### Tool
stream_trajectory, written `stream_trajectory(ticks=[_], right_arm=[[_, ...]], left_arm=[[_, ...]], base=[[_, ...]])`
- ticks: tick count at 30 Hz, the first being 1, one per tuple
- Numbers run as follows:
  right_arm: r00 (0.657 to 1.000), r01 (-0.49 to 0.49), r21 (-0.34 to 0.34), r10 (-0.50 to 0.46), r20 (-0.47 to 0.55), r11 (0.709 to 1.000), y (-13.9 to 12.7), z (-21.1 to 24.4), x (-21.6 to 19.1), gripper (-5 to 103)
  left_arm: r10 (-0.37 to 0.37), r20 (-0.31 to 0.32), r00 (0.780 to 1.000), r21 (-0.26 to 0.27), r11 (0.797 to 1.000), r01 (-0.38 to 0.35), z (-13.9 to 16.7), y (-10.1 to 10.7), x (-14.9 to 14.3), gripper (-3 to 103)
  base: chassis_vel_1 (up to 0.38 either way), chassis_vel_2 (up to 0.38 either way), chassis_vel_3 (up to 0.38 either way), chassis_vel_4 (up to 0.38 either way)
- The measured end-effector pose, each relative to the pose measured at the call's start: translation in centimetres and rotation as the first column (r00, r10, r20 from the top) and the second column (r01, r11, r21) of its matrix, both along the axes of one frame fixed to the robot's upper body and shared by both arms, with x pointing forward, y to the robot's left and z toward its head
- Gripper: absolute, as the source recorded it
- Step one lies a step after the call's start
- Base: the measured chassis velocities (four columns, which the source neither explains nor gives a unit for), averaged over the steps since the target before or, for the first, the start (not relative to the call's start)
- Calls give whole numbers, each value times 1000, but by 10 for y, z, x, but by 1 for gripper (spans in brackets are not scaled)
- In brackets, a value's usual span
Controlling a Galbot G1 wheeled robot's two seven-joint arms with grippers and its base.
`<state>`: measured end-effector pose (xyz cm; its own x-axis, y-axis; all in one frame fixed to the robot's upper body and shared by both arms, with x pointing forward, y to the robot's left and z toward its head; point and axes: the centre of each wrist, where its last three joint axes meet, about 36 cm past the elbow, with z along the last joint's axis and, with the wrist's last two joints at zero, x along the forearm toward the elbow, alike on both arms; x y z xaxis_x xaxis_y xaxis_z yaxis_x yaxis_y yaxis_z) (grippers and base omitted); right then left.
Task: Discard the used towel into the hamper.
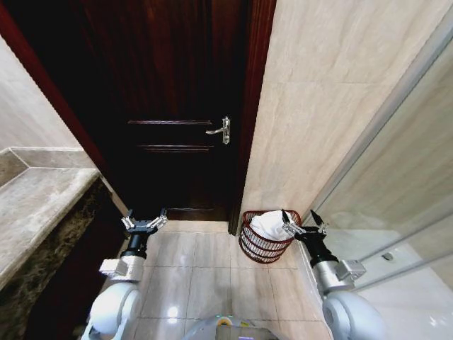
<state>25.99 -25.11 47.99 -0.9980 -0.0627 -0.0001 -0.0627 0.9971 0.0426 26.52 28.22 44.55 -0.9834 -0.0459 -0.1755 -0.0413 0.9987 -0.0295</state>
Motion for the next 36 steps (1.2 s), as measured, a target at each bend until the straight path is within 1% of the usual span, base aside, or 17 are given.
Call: stream_trajectory(ticks=[22, 31, 33, 35, 36], right_arm=[[1000, 1, 0, -1, 0, 1000, 0, 0, 0, 100], [1000, 1, 0, -1, 0, 1000, 0, 0, 0, 100], [1000, 1, 0, -1, 0, 1000, 0, 0, 0, 100], [1000, 1, 0, -1, 0, 1000, 0, 0, 0, 100], [1000, 1, 0, -1, 0, 1000, 0, 0, 0, 100]], left_arm=[[8, 7, 1000, -4, 1000, -8, 3, -2, -2, 100], [3, 9, 1000, 6, 1000, -3, 6, 0, -2, 100], [8, -2, 1000, 4, 1000, -8, 1, 1, -2, 100], [17, -23, 1000, -5, 1000, -17, -11, -1, -4, 100], [17, -23, 1000, -5, 1000, -17, -11, -1, -4, 100]], base=[[0, 0, 0, 0], [0, 0, 0, 0], [0, 0, 0, 0], [0, 0, 0, 0], [0, 0, 0, 0]])
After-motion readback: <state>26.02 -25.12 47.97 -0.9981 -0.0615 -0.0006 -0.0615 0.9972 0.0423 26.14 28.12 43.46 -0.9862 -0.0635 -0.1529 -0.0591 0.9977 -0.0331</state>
